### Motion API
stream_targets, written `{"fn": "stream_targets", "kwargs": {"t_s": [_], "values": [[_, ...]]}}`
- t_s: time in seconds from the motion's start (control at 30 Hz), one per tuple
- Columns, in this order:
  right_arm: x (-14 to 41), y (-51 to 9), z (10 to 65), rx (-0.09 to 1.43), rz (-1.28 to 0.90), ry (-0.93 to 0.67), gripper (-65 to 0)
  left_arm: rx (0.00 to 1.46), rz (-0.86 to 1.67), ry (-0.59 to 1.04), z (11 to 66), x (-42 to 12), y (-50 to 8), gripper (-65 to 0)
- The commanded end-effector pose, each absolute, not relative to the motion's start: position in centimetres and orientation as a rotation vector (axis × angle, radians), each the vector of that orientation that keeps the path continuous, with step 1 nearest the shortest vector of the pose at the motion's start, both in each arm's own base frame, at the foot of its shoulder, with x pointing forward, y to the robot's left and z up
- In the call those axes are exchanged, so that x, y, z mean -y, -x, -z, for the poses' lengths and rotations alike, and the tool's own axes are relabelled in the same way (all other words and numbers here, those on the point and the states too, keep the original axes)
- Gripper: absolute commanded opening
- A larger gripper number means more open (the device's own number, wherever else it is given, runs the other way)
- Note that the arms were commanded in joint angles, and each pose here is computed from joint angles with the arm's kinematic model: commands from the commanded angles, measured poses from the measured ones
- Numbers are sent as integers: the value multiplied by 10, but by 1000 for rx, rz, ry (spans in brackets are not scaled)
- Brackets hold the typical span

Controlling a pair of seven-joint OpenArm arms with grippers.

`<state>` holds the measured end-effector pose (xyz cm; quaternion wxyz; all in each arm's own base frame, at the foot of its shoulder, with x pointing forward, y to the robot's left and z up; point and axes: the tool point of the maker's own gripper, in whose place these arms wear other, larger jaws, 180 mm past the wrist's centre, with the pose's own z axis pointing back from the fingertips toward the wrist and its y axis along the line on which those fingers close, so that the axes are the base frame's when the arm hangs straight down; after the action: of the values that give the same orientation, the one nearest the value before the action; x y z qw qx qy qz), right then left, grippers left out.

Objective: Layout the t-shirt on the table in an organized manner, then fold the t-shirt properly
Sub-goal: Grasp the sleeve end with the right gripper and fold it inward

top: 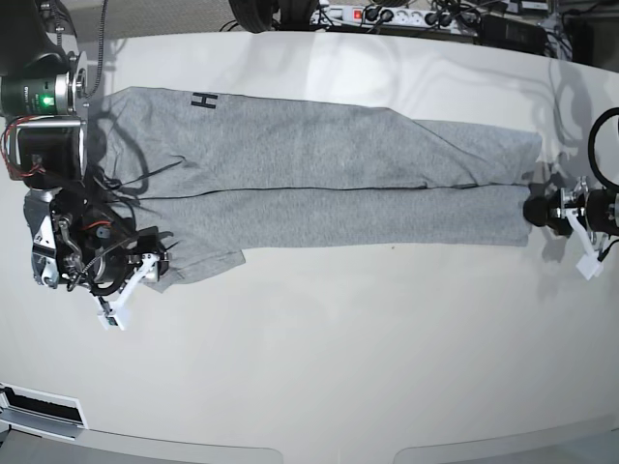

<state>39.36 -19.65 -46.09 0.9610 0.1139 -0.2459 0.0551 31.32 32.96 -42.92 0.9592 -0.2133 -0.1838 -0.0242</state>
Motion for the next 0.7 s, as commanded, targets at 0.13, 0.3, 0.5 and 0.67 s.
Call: {"fn": "stream_targets", "kwargs": {"t_s": [0.13,0.3,0.5,0.67], "values": [[166,-408,440,590,-184,-366,-261,426,47,434,414,-336,-326,-360],[159,-408,441,608,-238,-366,-650,426,48,434,414,-336,-326,-360],[153,-410,400,627,-342,-449,-650,427,47,434,414,-336,-326,-359],[157,-386,368,640,-390,-477,-650,426,47,434,414,-336,-326,-360]]}}
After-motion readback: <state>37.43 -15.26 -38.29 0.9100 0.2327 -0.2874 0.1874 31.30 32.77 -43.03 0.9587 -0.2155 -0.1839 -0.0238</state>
